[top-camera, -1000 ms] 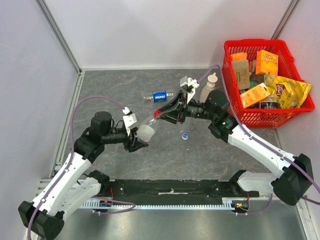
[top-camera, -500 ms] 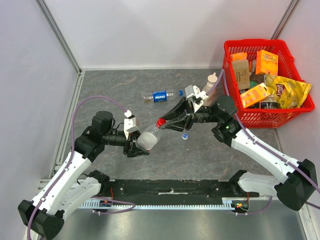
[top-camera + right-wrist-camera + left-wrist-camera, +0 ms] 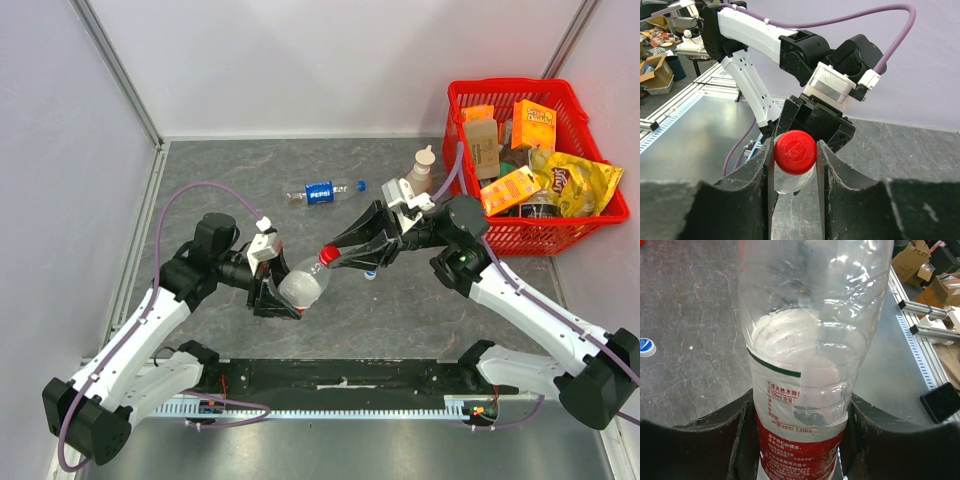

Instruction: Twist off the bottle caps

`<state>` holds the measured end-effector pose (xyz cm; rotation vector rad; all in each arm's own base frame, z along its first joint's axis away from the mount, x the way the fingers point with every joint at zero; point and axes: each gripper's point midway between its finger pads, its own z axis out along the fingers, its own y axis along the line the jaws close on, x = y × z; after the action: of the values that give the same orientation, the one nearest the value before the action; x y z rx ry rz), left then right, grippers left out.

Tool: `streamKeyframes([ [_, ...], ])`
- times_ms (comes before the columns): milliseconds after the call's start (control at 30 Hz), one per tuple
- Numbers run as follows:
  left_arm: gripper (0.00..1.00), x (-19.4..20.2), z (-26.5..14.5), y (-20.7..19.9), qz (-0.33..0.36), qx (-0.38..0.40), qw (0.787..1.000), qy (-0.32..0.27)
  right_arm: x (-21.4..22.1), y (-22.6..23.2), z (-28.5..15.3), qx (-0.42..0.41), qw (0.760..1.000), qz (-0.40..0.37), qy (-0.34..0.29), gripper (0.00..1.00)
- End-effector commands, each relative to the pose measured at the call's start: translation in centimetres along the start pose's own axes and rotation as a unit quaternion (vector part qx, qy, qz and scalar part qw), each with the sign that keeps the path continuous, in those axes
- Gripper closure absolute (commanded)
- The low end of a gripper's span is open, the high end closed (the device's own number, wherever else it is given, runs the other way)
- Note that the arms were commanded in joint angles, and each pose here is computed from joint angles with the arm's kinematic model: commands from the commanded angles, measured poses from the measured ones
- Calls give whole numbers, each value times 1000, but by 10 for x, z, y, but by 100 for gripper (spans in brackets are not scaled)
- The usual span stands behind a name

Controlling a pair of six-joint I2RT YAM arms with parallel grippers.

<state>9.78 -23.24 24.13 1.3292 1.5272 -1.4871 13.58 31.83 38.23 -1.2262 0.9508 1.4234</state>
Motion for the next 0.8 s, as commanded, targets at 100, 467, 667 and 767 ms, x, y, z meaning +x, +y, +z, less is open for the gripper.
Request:
streamKeyframes([
  [100, 73, -32, -3, -12, 59, 21, 998, -25, 8, 15, -2, -28, 999, 4, 16, 92],
  [467, 73, -7, -6, 32, 49, -96, 994, 8, -15, 5, -4, 33, 999, -17, -7, 2],
  [667, 72, 0, -18, 62, 45, -191, 980, 23, -34, -17, -12, 125, 992, -16, -30, 2],
  [767, 71, 2, -30, 78, 44, -255, 966, 28, -38, -47, -18, 208, 977, 18, -40, 2],
])
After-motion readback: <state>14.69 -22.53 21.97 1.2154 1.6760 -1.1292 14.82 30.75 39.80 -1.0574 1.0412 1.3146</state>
